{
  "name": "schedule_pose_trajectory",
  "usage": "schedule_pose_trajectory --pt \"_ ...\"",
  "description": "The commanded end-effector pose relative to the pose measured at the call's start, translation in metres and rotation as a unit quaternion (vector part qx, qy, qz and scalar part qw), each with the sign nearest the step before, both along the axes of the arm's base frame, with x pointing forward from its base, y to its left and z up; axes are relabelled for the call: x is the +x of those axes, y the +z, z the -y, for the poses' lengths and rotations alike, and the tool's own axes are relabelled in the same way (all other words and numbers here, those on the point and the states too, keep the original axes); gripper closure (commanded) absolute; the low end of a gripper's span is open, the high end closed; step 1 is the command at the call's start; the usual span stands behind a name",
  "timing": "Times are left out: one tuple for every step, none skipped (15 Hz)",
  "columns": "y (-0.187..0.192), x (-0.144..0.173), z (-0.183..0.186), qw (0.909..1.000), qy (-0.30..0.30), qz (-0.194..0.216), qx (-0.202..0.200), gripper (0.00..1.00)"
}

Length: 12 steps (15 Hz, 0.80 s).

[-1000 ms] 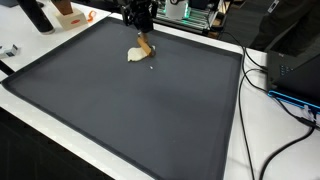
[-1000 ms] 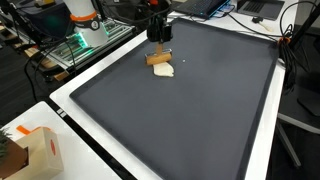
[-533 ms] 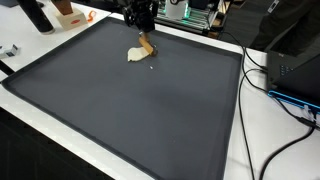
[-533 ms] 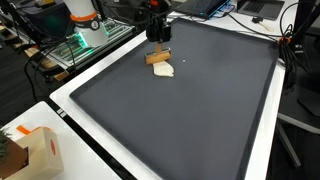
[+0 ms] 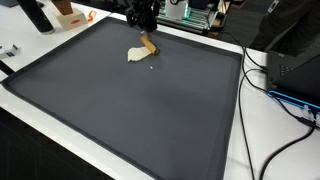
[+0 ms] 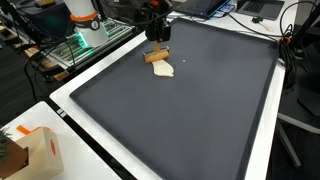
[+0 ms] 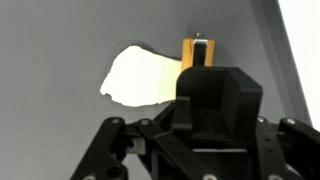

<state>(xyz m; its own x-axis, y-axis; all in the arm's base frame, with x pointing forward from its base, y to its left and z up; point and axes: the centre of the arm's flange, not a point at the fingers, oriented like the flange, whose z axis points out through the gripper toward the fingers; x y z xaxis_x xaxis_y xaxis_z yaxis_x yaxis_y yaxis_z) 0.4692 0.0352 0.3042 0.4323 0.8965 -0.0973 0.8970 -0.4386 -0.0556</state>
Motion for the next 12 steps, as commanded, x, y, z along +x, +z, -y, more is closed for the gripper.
schedule_pose_trajectory --pt "-0.0326 -0.0134 -0.0016 0.9985 0.011 -0.054 0.001 0.79" --pt "-0.0331 -0.0138 -0.0022 0.9984 0.012 -0.055 0.001 0.79" --pt "-0.0335 -0.0144 -0.0027 0.9983 0.014 -0.057 0.001 0.79" --pt "-0.034 -0.0152 -0.003 0.9982 0.015 -0.057 0.003 0.79" --pt "-0.0341 -0.0156 -0.0033 0.9981 0.016 -0.059 0.003 0.79" --pt "-0.0342 -0.0163 -0.0032 0.9981 0.018 -0.059 0.004 0.79" --pt "-0.0339 -0.0168 -0.0031 0.9981 0.019 -0.059 0.004 0.79" --pt "-0.0337 -0.0171 -0.003 0.9981 0.02 -0.059 0.003 0.79" --pt "-0.0337 -0.0173 -0.0028 0.9981 0.02 -0.059 0.003 0.79" --pt "-0.034 -0.0172 -0.0022 0.9982 0.018 -0.058 0.001 0.79" --pt "-0.0346 -0.0168 -0.0021 0.9983 0.018 -0.056 -0.003 0.79" --pt "-0.035 -0.0154 -0.002 0.9985 0.012 -0.051 -0.013 0.79"
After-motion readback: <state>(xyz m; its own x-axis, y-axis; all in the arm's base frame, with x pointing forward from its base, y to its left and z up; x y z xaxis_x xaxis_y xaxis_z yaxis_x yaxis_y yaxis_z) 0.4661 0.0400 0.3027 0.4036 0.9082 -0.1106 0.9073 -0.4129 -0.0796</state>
